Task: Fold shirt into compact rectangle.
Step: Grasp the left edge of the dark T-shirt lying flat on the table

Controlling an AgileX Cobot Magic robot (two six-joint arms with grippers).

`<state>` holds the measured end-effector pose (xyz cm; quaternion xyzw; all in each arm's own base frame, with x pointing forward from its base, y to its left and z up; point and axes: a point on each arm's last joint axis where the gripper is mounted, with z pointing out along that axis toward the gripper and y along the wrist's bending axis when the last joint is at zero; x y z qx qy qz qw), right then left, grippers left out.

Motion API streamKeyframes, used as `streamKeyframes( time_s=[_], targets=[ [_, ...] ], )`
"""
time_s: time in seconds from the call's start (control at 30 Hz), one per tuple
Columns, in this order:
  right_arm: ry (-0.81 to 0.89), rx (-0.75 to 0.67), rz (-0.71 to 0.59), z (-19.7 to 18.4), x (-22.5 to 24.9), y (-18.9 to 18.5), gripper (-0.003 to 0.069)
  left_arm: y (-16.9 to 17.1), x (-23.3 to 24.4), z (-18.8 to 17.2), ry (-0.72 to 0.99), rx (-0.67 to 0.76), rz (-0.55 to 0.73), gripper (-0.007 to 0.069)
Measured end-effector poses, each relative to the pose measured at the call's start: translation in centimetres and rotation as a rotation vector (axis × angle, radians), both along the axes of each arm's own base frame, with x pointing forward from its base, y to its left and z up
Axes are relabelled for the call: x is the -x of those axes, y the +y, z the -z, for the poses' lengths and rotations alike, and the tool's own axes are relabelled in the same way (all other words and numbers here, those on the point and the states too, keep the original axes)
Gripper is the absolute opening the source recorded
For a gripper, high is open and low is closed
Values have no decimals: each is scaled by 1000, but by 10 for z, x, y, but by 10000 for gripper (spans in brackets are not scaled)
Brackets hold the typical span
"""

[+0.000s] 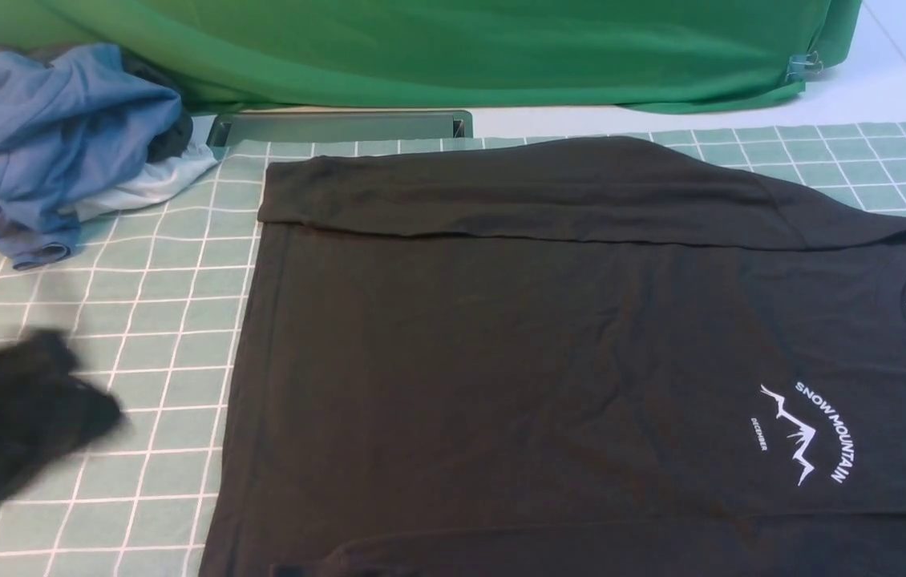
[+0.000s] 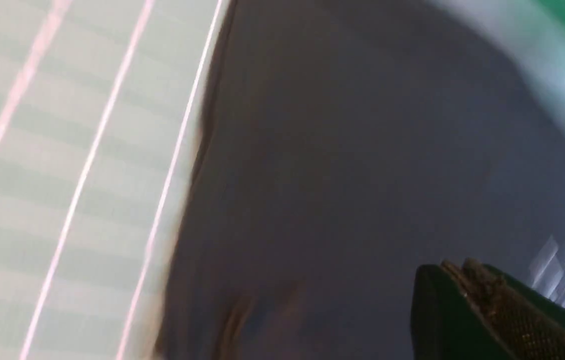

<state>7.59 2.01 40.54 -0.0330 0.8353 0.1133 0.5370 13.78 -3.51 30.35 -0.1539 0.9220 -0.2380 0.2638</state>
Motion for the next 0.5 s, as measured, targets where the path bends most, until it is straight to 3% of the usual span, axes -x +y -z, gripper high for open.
streamKeyframes(
  time_s=[0.1,0.27,0.5],
  targets=[
    [182,74,-50,5,-21,3,43,-10,-24,40,260,39,100,20],
    [346,109,-77,24,-43,5,54,-36,-30,88,469,28,225,41],
    [381,128,-91,30,-54,6,64,-75,-45,105,455,-135,342,94]
  ],
)
